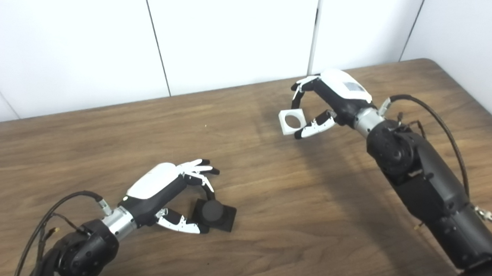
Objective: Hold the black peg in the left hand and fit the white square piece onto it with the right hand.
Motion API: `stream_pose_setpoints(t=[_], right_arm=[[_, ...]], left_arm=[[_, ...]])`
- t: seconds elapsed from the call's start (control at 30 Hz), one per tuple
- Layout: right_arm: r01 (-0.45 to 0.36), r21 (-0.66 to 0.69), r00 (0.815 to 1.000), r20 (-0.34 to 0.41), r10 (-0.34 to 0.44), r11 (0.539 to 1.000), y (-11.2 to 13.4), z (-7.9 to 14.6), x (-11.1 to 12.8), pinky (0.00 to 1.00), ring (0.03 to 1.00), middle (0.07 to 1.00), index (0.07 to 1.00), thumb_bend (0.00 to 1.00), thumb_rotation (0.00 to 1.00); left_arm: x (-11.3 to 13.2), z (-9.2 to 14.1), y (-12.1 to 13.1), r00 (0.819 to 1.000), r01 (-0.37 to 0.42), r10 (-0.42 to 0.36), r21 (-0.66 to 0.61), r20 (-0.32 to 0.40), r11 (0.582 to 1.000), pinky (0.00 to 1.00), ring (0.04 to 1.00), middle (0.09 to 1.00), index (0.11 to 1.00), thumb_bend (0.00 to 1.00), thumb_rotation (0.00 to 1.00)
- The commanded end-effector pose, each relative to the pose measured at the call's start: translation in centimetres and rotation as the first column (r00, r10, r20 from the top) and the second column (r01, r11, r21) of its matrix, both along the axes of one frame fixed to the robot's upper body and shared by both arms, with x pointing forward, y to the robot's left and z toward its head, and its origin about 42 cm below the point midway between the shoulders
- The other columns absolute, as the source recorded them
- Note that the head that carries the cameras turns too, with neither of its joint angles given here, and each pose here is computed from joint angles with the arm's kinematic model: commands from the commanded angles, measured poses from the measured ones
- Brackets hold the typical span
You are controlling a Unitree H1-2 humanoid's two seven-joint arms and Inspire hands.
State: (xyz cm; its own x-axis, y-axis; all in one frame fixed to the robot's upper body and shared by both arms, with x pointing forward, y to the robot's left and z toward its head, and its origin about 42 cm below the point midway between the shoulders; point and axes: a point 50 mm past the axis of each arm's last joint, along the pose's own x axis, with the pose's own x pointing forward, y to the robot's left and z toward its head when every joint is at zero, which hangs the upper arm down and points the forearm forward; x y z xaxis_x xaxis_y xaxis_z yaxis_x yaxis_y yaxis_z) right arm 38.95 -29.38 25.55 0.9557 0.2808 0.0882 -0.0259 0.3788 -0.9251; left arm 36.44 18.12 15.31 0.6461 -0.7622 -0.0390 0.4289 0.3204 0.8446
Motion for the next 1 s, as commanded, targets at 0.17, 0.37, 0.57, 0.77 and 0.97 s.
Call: stream_pose_setpoints(t=[0.17,0.37,0.57,0.77,0.97], right_arm=[[-0.064,0.065,0.990,0.130,0.055,0.996,1.6,3.2,-2.9,0.85,0.869,0.800,0.481,0.52,0.14],[-0.102,0.115,0.981,0.173,0.082,0.988,3.3,3.4,-6.0,0.82,0.871,0.795,0.481,0.52,0.14],[-0.152,0.116,0.977,0.169,0.131,0.982,5.3,4.0,-8.3,0.84,0.877,0.798,0.481,0.52,0.14],[-0.210,0.120,0.966,0.180,0.187,0.970,7.0,4.4,-10.2,0.89,0.877,0.788,0.481,0.52,0.14],[-0.245,0.131,0.960,0.174,0.221,0.961,8.2,4.1,-11.6,0.91,0.868,0.784,0.481,0.52,0.14]], left_arm=[[0.3,-1.2,0.4,0.999,-0.003,0.006,0.089,-0.039,0.996,0.94,0.961,0.881,0.491,0.52,0.08],[0.4,-1.3,0.2,0.999,-0.009,0.012,0.076,-0.044,0.997,0.95,0.963,0.880,0.491,0.52,0.08],[0.5,-1.2,-0.2,0.999,-0.010,0.014,0.084,-0.042,0.996,0.96,0.968,0.884,0.491,0.52,0.08],[0.7,-1.0,-0.5,0.999,-0.012,0.015,0.088,-0.034,0.996,0.96,0.966,0.885,0.491,0.52,0.08],[0.7,-0.9,-1.0,0.999,-0.012,0.015,0.089,-0.033,0.996,0.96,0.971,0.888,0.491,0.52,0.08]])
